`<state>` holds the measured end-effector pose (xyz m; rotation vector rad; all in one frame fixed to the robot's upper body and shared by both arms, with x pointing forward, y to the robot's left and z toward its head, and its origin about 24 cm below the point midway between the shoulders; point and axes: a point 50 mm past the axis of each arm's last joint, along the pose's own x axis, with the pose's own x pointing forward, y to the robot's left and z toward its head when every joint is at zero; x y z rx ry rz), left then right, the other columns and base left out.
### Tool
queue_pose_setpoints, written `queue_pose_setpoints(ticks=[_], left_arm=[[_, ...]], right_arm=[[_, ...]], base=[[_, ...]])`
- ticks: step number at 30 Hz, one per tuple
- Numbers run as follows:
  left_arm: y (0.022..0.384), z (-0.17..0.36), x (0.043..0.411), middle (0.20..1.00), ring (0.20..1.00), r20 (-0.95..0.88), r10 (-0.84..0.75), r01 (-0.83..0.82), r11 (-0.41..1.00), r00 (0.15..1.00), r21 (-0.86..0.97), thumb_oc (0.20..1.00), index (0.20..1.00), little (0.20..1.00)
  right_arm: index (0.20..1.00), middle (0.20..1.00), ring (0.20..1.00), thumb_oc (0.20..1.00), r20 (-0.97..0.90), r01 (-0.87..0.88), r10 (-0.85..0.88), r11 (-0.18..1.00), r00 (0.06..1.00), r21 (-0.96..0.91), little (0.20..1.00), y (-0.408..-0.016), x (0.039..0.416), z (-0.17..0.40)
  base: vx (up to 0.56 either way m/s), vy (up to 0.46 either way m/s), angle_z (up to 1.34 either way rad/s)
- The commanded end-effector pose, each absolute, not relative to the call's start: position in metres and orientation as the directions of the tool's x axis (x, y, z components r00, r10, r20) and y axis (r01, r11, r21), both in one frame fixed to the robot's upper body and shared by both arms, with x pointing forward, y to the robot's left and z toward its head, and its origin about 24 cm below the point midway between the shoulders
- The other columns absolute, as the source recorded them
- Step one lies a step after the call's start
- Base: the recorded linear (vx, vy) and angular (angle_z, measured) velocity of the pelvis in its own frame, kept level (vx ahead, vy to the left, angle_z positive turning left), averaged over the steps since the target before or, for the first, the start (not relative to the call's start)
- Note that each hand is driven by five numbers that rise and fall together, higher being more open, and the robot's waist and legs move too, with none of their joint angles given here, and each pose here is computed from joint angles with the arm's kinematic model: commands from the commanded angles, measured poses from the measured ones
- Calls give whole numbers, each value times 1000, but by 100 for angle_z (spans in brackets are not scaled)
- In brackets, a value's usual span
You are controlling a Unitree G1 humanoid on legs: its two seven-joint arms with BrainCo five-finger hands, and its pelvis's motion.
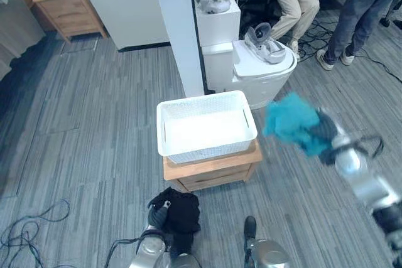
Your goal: Tidy up the quilt and then pick up the clothes from the bed and put them into the laundry hamper.
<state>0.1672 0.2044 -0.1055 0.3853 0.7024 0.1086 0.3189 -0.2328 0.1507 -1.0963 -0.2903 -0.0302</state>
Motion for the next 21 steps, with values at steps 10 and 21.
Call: queue_pose_setpoints(ticks=[10, 21], left_arm=[[235, -82, 188, 200, 200, -495, 248, -14, 902, 833, 430, 200, 200, 200], [216, 35, 250, 200, 200, 50, 74, -87, 916, 996, 392, 200, 200, 200]], right_arm=[[200, 200, 200, 200, 424, 335, 154, 402, 892, -852, 200, -195, 385, 241], [1000, 1000, 1000, 1000, 235, 230, 15, 153, 972, -961, 1000, -236, 390, 181]], base=[[-32, -1, 30], [-9, -16, 17]])
